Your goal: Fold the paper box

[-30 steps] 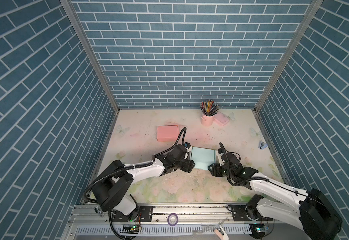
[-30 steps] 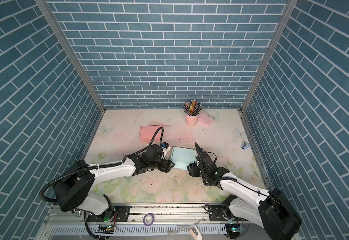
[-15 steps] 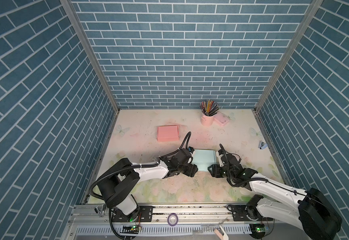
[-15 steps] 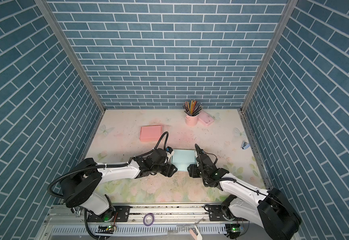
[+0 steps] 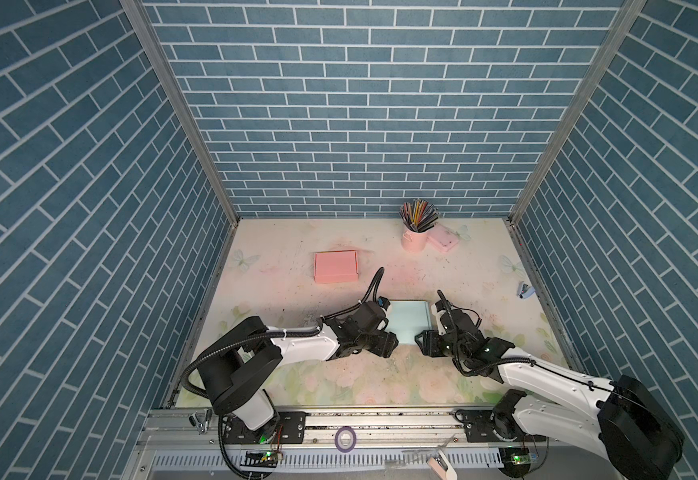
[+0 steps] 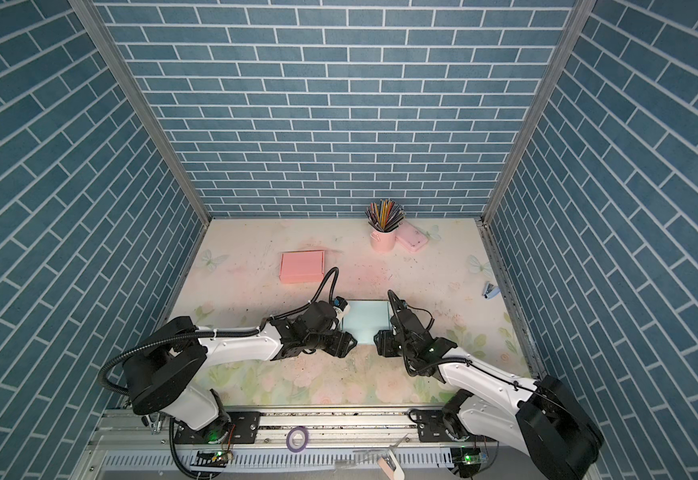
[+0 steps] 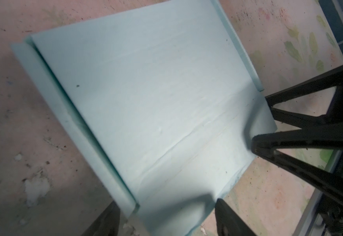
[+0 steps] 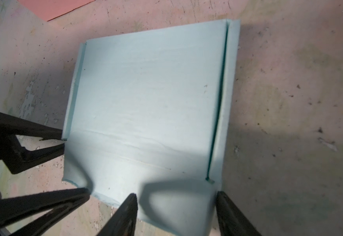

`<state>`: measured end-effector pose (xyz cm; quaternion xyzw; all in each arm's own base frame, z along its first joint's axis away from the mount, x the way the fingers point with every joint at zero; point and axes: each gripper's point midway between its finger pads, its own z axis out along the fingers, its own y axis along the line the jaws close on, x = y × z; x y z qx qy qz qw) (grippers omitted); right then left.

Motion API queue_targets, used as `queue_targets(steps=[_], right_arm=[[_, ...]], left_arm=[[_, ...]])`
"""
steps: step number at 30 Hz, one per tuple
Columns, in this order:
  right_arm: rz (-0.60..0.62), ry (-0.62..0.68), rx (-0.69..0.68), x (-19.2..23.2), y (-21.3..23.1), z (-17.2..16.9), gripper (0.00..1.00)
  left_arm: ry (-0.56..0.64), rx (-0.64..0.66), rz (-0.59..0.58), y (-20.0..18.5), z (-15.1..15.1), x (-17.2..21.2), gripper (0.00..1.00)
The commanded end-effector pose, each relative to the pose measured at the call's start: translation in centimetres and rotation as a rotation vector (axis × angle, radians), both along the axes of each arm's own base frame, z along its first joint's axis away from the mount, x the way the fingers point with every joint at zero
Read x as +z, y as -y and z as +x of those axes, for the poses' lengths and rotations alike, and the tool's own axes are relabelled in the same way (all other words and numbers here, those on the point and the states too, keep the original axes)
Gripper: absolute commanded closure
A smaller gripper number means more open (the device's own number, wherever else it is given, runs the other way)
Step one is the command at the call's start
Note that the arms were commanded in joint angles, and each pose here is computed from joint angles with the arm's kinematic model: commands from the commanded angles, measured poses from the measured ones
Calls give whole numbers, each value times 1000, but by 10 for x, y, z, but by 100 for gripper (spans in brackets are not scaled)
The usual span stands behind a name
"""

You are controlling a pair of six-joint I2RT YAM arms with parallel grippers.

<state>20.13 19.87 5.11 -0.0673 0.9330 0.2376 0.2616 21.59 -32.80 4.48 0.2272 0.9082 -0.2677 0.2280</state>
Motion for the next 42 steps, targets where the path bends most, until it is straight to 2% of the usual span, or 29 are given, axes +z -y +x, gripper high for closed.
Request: queue_targets(steps=[1, 6, 11, 19, 23, 29, 34, 42], right_arm=[[17, -1, -38, 1, 2, 0, 38], [11, -3, -25, 2, -1, -3, 38], [9, 0, -9, 3, -7, -5, 38], [7, 12, -24, 5, -6, -3, 38], [4, 14, -26, 5, -5, -2, 38], [10, 7, -23, 3, -7, -3, 38], [16, 7, -18, 4, -7, -4, 39], [29, 0, -13, 3, -10, -5, 39]], left_arm=[[-3, 29, 25, -9, -3, -6, 26], [-29, 37, 19, -15, -12, -11, 22], [-20, 60, 17, -22, -14, -9, 13], [63, 111, 36, -41, -8, 21, 12], [103, 122, 69, -51, -5, 38, 15], [94, 75, 16, -26, -1, 44, 24], [73, 57, 11, -14, 3, 34, 28], [41, 52, -8, -6, 0, 23, 29]])
